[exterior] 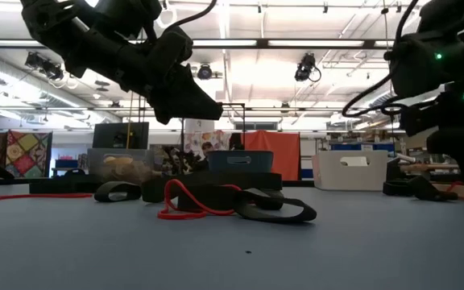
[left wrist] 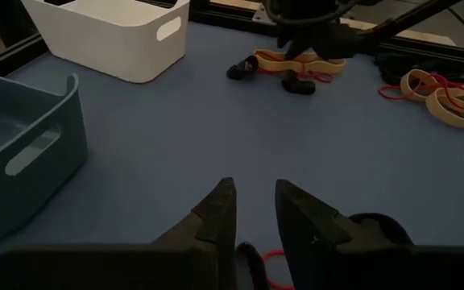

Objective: Sort rubber bands into baskets
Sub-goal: Put the yellow rubber band into the black bin

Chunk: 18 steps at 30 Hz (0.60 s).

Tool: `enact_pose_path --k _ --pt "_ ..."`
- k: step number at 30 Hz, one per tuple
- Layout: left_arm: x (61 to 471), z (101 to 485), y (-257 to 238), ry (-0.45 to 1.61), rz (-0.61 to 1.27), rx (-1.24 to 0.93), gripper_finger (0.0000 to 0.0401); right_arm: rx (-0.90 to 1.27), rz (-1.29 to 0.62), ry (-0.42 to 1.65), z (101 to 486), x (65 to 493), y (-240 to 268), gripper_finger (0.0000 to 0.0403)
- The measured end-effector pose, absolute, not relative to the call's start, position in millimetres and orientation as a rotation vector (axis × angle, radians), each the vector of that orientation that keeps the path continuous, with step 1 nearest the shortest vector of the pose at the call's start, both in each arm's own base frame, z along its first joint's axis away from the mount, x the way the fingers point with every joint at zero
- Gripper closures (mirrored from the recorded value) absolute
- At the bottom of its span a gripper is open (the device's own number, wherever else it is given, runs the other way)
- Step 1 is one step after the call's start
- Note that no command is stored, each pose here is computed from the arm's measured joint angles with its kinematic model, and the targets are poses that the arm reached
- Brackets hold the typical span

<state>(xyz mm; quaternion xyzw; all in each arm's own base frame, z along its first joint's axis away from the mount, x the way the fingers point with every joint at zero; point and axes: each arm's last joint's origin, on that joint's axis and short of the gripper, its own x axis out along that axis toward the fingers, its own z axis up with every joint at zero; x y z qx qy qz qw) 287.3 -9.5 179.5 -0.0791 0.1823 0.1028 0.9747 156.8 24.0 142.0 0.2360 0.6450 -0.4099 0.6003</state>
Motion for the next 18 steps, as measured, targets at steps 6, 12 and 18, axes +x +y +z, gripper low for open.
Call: enact_pose_path --k 6,12,18 --pt "287 179 -9 0.367 0.221 -0.155 0.0307 0.538 -0.92 1.51 140 158 24 0.0321" --pt "288 182 -9 0.344 0.219 -0.16 0.0307 0.512 -0.892 1.511 141 159 24 0.039" --pt "289 185 -9 0.307 0.216 -0.17 0.0307 0.406 -0.902 1.376 161 174 31 0.0396"
